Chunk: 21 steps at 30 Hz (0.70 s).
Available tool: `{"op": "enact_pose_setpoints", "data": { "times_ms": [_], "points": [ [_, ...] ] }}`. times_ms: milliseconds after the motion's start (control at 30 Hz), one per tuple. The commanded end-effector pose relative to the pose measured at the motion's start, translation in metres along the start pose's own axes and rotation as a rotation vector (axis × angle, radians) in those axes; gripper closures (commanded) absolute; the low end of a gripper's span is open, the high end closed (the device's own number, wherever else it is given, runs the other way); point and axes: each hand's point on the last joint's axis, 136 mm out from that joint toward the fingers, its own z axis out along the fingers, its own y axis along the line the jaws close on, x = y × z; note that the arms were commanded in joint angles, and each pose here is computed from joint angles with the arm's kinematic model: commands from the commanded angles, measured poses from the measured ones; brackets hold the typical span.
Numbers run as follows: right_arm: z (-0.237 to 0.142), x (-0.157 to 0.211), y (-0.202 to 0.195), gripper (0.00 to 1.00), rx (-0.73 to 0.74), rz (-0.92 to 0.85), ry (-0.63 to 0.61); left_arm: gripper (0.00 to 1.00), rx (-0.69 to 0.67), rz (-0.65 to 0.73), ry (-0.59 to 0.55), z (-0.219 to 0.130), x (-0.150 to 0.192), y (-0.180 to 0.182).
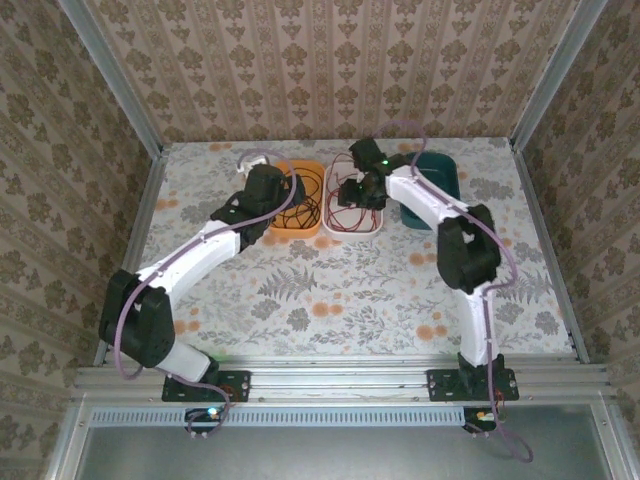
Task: Untangle the cables
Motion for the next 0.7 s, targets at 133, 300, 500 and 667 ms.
{"op": "enact_pose_setpoints", "data": {
  "times_ms": [133, 300, 500, 667],
  "points": [
    [-0.118, -0.063, -0.018, 0.31, 0.013, -0.008, -0.396, 0.0, -0.271, 0.049, -0.159, -0.033, -0.04, 0.073],
    [-0.156, -0.059, -0.062, 0.28, 0.054, 0.084, -0.525, 0.0, -0.417, -0.036, -0.238, -0.054, -0.053, 0.134],
    [-0.178, -0.013, -0.155, 0.2, 0.2, 0.243, -0.659, 0.0, -0.648, -0.04, -0.276, -0.08, -0.039, 0.207],
    [-0.154, 0.039, -0.206, 0.04, 0.377, 0.181, -0.747, 0.0, -0.858, 0.138, -0.25, -0.079, -0.007, 0.246]
  ]
}}
